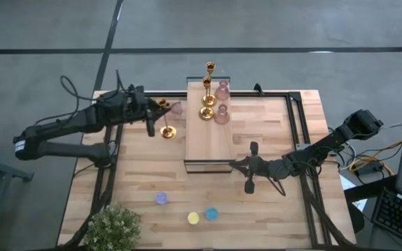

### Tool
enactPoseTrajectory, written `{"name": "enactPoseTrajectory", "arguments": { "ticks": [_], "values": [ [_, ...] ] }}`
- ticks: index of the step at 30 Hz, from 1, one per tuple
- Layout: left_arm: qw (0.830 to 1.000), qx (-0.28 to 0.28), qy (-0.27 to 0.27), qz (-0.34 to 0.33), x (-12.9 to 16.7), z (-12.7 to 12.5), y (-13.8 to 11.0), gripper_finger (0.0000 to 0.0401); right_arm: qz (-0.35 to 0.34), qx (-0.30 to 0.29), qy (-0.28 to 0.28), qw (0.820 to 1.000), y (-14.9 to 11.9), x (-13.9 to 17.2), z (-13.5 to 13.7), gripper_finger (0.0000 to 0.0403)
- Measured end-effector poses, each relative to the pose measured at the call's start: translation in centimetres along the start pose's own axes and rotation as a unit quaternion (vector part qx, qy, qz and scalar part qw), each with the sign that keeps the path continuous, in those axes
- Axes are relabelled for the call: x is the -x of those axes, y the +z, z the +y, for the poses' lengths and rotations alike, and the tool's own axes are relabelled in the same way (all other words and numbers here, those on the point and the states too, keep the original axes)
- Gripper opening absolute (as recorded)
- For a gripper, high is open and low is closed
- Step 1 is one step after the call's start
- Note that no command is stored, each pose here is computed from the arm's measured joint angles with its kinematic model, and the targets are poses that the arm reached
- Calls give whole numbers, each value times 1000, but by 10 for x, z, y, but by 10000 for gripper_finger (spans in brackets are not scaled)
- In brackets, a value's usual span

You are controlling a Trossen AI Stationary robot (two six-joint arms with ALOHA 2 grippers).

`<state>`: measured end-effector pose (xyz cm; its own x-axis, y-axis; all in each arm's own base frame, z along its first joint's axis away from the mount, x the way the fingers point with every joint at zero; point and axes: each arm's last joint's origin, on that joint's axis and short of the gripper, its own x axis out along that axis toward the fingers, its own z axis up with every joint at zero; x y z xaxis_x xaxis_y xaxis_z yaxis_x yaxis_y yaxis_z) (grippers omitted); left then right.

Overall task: Pick & Place candle stick holders
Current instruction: Put the gold candlestick on the shelf

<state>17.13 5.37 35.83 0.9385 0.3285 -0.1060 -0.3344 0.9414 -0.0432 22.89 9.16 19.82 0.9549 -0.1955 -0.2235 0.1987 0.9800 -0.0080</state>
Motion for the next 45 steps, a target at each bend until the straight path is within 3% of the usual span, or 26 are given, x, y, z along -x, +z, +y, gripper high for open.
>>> {"name": "enactPoseTrajectory", "arguments": {
  "ticks": [18,24,45],
  "values": [
    [997,-30,-69,-9,-87,-23,0,55,0,-2,1,1000,0,0,0,8],
    [997,-43,-69,10,-109,-25,-10,45,1,-1,1,1000,-1,0,0,8],
    [996,-53,-70,-6,-149,-29,-19,47,2,-3,1,1000,-2,0,0,8]
  ]
}}
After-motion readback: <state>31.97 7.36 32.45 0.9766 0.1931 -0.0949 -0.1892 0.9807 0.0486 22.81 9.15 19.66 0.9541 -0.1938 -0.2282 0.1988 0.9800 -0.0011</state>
